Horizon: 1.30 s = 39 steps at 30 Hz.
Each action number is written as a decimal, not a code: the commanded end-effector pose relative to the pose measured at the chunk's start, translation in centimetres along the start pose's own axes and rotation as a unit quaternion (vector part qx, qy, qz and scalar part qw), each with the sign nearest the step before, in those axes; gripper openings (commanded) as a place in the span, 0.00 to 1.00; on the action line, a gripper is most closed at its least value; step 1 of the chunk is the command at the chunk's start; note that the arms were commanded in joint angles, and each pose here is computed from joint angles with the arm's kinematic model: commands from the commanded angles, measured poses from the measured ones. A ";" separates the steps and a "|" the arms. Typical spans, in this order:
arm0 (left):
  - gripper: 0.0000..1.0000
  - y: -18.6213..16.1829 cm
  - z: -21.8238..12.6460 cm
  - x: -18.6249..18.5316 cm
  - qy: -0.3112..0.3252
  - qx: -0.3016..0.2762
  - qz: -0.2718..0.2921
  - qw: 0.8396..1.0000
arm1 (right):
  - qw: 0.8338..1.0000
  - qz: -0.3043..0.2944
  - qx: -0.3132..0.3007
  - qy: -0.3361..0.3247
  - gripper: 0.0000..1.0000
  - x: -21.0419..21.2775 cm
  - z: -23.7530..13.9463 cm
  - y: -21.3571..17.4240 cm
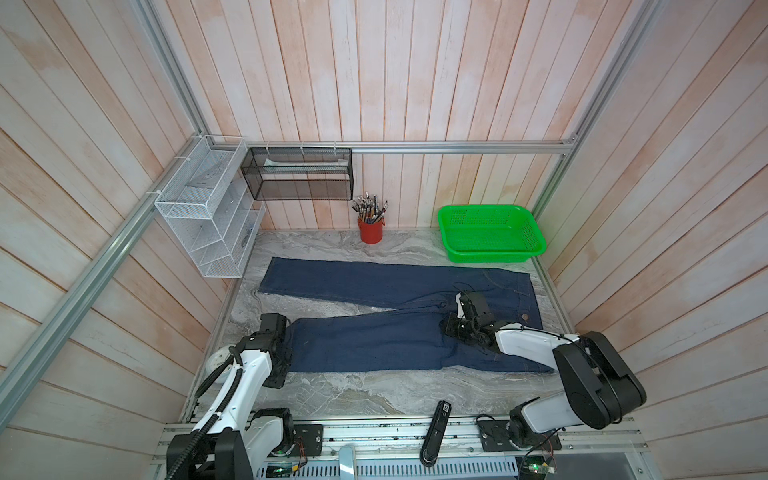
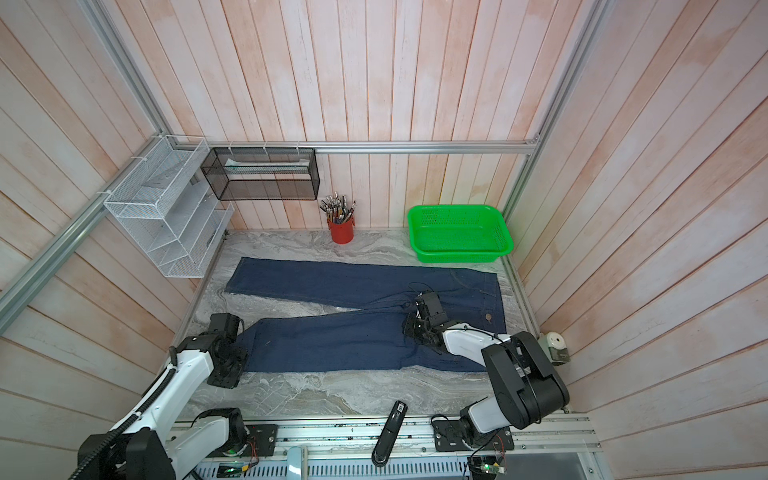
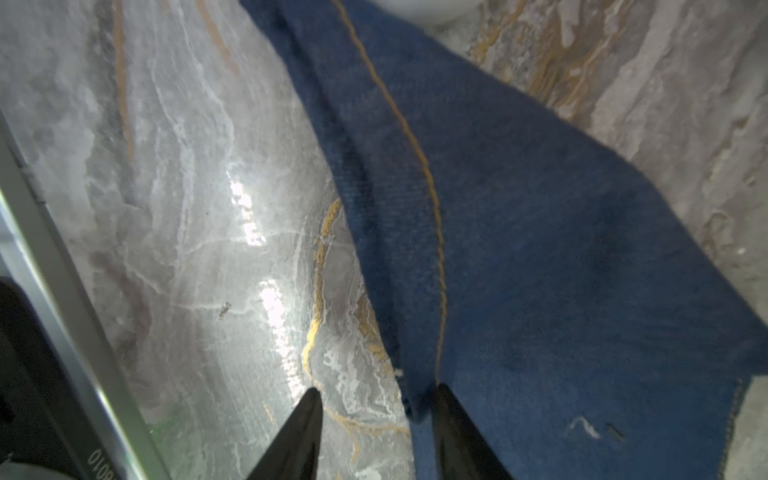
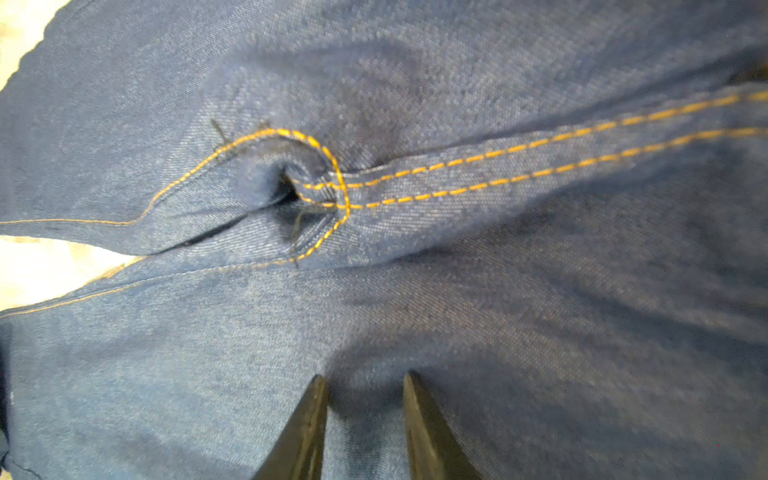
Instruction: Fold and stack the trousers
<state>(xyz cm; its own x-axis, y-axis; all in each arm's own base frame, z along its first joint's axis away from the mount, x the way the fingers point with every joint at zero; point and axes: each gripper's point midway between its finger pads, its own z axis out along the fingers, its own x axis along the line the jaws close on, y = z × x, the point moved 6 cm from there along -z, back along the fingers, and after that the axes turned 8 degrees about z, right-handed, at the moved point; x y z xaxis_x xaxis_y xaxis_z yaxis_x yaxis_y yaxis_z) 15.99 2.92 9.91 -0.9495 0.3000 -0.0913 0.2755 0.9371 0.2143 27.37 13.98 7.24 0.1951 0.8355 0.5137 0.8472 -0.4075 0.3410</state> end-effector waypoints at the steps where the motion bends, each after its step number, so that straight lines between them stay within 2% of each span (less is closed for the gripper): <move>1: 0.46 0.9 0.6 -0.1 -0.003 -0.027 -0.018 0.999 | 0.994 0.010 0.075 -0.077 0.35 -3.8 0.9 -3.3; 4: 0.46 1.1 1.2 -0.2 -0.007 -0.032 -0.028 0.999 | 0.994 0.010 0.076 -0.078 0.35 -3.9 0.8 -3.3; 7: 0.41 1.4 1.7 -0.6 -0.021 -0.038 -0.030 0.999 | 0.994 0.010 0.076 -0.080 0.35 -3.9 0.7 -3.3; 8: 0.38 1.6 1.8 -0.7 -0.022 -0.039 -0.033 0.998 | 0.994 0.010 0.075 -0.080 0.35 -3.9 0.6 -3.3; 11: 0.19 2.0 1.5 -1.3 -0.036 -0.044 -0.036 0.998 | 0.994 0.011 0.075 -0.081 0.35 -3.9 0.4 -3.4; 14: 0.02 3.0 -0.2 -1.8 -0.052 -0.067 -0.041 0.996 | 0.994 0.011 0.073 -0.082 0.35 -4.0 0.0 -3.4; 15: 0.00 3.5 -1.0 -1.9 -0.057 -0.079 -0.041 0.994 | 0.994 0.012 0.072 -0.083 0.35 -4.0 -0.2 -3.4; 22: 0.00 6.4 -5.2 -2.8 -0.084 -0.130 -0.045 0.987 | 0.994 0.014 0.066 -0.086 0.35 -4.0 -1.1 -3.5; 35: 0.00 12.5 -2.6 -6.0 -0.123 -0.162 -0.123 0.971 | 0.996 0.020 0.040 -0.074 0.33 -3.0 -3.4 -2.8; 37: 0.07 13.5 -2.2 -6.1 -0.117 -0.165 -0.129 0.971 | 0.996 0.021 0.036 -0.073 0.33 -3.0 -3.8 -2.8; 39: 0.21 14.4 -1.7 -6.3 -0.116 -0.164 -0.130 0.971 | 0.996 0.022 0.034 -0.074 0.33 -3.0 -4.2 -2.8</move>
<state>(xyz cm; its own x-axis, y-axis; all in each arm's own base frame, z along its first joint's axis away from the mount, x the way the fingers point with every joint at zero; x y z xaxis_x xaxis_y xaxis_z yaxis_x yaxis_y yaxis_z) 23.94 12.65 13.94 -0.9360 0.1118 -0.3336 -0.0384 0.9101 0.4126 23.39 11.84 8.41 0.2601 0.8556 0.4475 0.8653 -0.4122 0.2852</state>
